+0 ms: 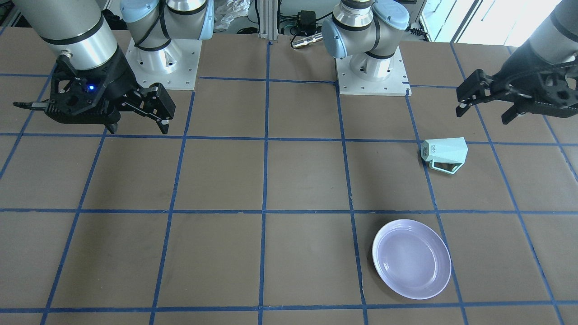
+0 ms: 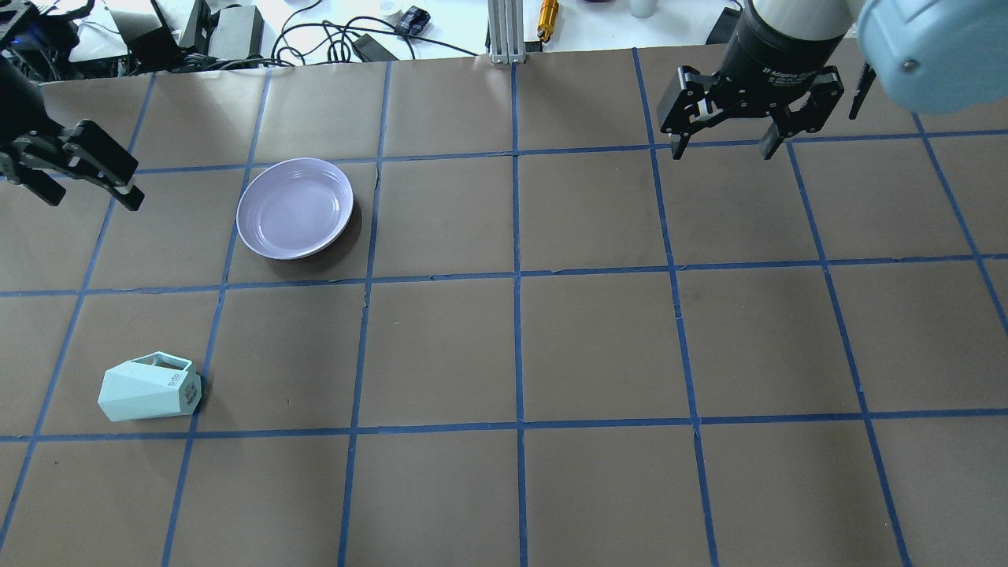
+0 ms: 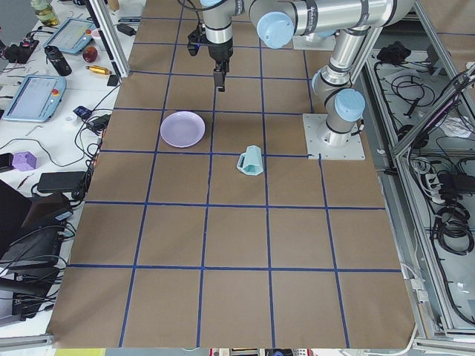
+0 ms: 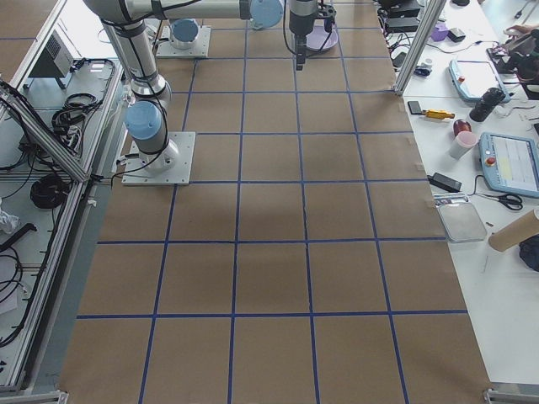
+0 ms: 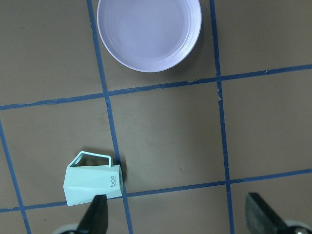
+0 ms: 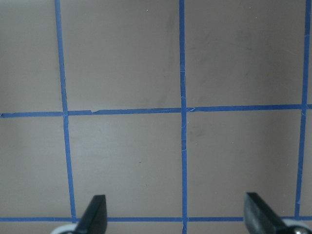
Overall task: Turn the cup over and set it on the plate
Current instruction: 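Lower the left gripper beside the mug and grasp its rim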
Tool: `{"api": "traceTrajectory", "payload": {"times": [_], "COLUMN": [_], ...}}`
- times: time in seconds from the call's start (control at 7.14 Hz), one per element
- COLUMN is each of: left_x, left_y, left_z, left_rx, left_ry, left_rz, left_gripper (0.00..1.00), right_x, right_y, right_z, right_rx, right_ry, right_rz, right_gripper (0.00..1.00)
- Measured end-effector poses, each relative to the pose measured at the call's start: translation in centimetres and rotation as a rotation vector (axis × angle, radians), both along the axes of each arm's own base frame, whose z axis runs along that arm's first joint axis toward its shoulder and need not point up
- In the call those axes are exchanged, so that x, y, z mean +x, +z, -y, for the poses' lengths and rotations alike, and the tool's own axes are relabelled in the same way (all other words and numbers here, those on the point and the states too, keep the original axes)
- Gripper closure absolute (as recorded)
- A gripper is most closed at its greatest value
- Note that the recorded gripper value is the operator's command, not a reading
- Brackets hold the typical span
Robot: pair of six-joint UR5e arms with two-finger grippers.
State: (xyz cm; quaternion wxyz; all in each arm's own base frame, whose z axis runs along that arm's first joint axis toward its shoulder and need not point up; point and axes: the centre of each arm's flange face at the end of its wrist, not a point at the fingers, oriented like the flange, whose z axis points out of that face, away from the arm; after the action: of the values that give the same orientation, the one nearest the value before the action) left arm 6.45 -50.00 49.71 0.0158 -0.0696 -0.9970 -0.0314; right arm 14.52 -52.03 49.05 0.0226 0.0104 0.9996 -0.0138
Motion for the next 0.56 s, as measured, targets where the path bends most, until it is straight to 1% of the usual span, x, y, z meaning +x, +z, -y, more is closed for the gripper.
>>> {"api": "traceTrajectory", "payload": {"times": [0.28,0.56], "left_x": [5.3,11.1], "left_y": [-1.9,-5.2], "left_z": [-0.1,-0.6], "left_rx": [0.033,0.074], "left_ry": [-0.027,-0.014], "left_rz": [-0.027,-0.085], "left_gripper": [0.00,0.00], "right_x": [0.0,0.0], "right_y": [0.0,0.0], "right_z": [0.0,0.0], "right_rx": [0.001,0.001], "right_ry": [0.000,0.000], "right_rz": [0.000,0.000], "right_gripper": [0.00,0.00]}}
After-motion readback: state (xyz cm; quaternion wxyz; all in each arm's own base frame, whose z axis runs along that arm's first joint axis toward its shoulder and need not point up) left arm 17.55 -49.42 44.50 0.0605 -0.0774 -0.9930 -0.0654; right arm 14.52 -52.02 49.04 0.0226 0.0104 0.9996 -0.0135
